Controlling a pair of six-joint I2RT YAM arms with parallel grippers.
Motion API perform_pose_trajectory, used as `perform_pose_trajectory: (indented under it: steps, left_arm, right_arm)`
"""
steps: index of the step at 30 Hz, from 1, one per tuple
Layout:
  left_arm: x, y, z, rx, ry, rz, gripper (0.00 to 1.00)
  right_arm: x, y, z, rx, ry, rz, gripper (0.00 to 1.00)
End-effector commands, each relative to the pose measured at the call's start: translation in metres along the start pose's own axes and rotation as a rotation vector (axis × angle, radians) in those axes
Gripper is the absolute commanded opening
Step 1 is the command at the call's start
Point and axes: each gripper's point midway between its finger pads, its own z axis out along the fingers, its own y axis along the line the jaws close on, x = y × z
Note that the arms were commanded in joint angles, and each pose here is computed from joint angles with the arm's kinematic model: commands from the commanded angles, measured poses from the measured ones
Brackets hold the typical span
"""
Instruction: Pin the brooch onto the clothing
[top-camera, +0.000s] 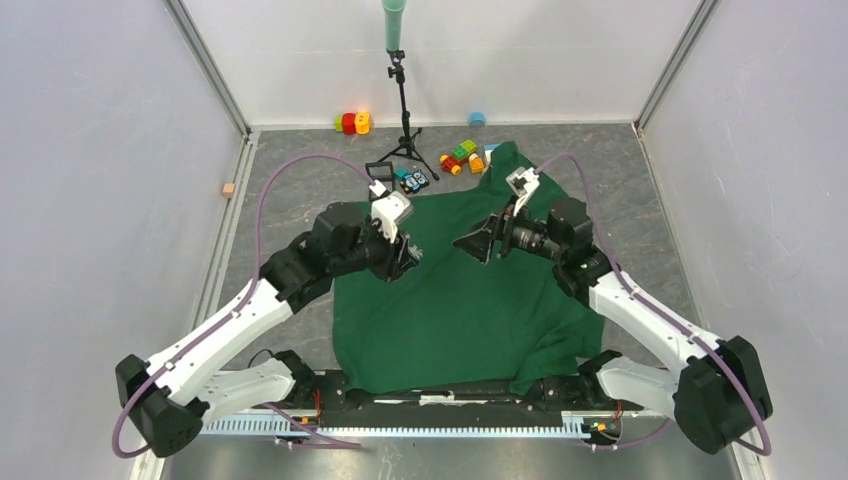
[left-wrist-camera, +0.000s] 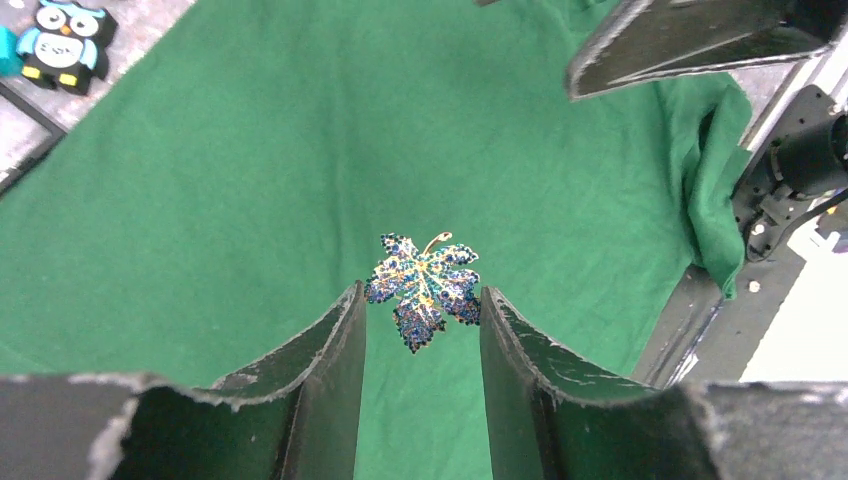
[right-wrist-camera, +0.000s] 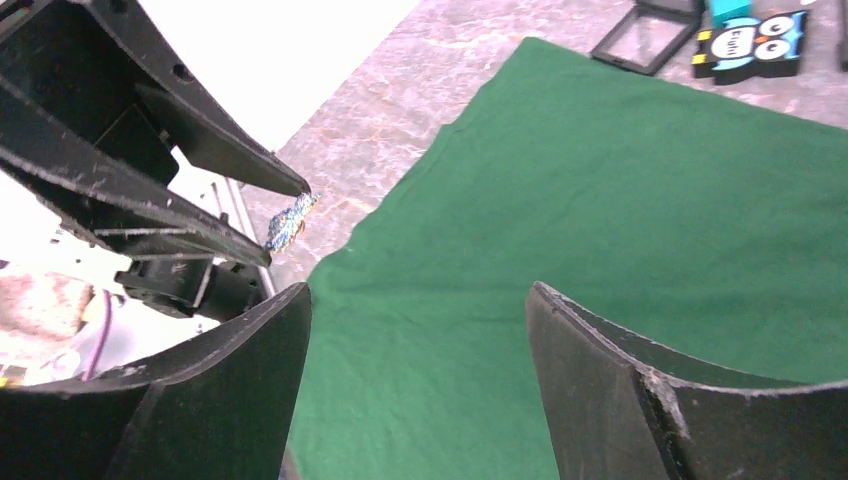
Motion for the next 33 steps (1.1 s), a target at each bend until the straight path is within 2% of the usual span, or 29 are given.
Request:
perform_pose_trajectory:
  steps: [1,8,16,19,33]
  left_arm:
    - [-0.014,-0.002,-0.008,-0.055,-0.081,0.168,0.42]
    - [-0.007,-0.004,0.0,-0.104,-0.035,0.238,0.41]
    - [-0.006,-0.003,0.004,-0.129,-0.02,0.263,0.41]
    - [-0.006,-0.003,0.004,-0.134,-0.021,0.261,0.41]
    - [-0.003,-0.006,0.009,-0.113,-0.022,0.268,0.41]
  right_arm:
    - [-0.017,0.019,0.017,-0.058,-0.033,0.042,0.83]
    - [-0.001,0.045,0.036,-0.23,0.027,0.137,0.74]
    - [0.015,0.057,0.045,-0.312,0.064,0.199,0.69]
    - [0.018,0.066,0.049,-0.362,0.083,0.19,0.64]
    - [0.027,0.073,0.061,-0.422,0.111,0.223,0.51]
